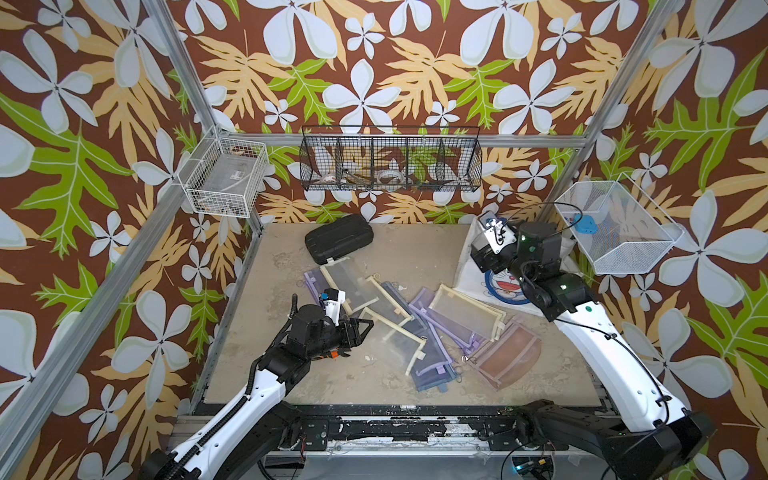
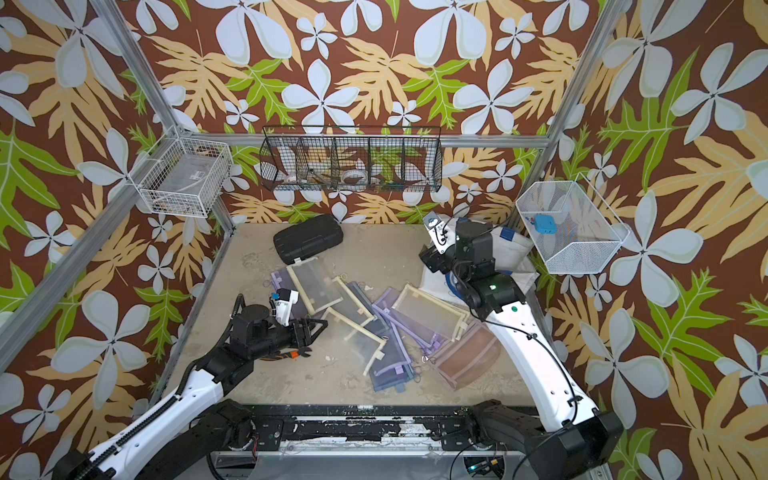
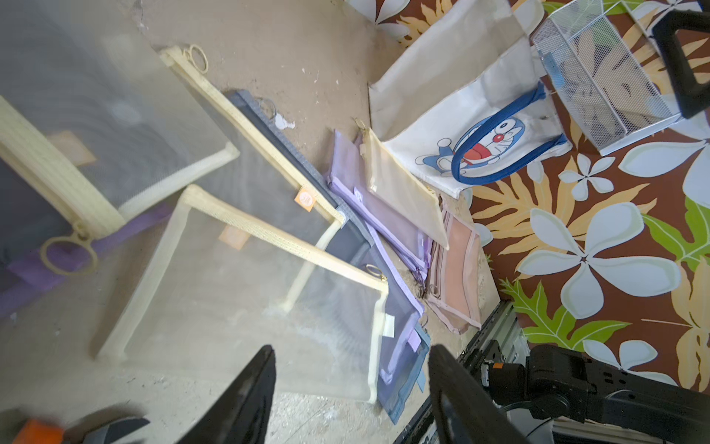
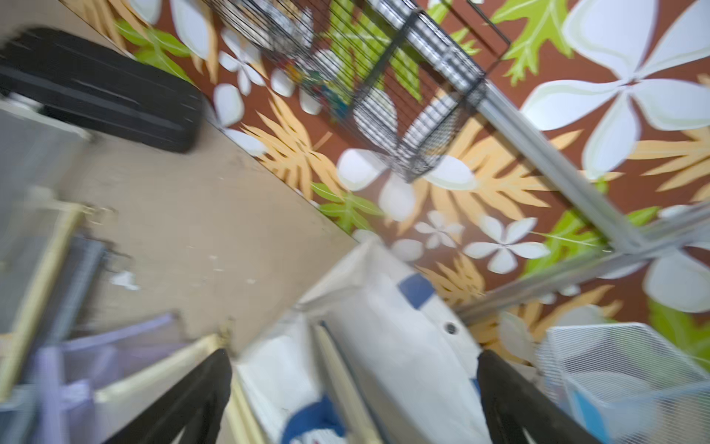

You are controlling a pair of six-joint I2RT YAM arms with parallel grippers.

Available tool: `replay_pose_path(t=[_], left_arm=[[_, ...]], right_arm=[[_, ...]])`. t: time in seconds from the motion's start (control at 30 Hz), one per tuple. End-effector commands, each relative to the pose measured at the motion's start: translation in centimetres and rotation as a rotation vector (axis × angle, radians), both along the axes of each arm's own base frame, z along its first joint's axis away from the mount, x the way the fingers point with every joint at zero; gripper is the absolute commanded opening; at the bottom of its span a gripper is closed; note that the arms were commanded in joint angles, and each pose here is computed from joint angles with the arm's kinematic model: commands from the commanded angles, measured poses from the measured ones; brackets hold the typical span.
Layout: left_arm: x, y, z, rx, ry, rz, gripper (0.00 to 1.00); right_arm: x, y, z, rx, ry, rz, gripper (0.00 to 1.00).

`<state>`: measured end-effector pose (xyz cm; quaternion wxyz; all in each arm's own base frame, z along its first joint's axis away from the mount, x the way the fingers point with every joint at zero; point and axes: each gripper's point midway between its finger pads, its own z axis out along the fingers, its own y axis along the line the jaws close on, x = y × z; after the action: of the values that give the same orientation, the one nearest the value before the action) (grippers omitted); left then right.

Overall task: Put the pencil pouch into the canvas bag
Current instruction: Pick up the pencil case from the pencil case.

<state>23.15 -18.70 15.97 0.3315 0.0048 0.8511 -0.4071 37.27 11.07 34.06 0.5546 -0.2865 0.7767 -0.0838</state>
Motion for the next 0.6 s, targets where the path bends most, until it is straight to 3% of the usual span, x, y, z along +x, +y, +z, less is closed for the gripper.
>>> replay_pose_path(t=[0.0,0.17,0.27,0.37,0.57], left_arm=[[-2.0,-0.3,-1.9,-0.012,0.101,-0.015,0.66],[-4.1,-0.5,-4.5,0.008,0.177,0.007,0.68],[-4.6,-0.1,-6.0,-0.011,0.219,0.035,0.67],[-4.6,0.4,-7.0,-0.011,0.228,0.069,0.67],[-4.6,0.0,-8.4,-0.041,0.248,0.067,0.58]], right_arm=[[-2.0,4.1,-3.4,0.221,0.139,0.053,1.00],[-5.8,12.2,-9.5,0.273,0.312,0.216,1.00],[-7.5,15.8,-14.5,0.237,0.467,0.312,1.00],[-8.6,18.0,-19.0,0.206,0.597,0.392,0.99],[-8.7,20.8,-24.2,0.195,0.733,0.488,0.93]])
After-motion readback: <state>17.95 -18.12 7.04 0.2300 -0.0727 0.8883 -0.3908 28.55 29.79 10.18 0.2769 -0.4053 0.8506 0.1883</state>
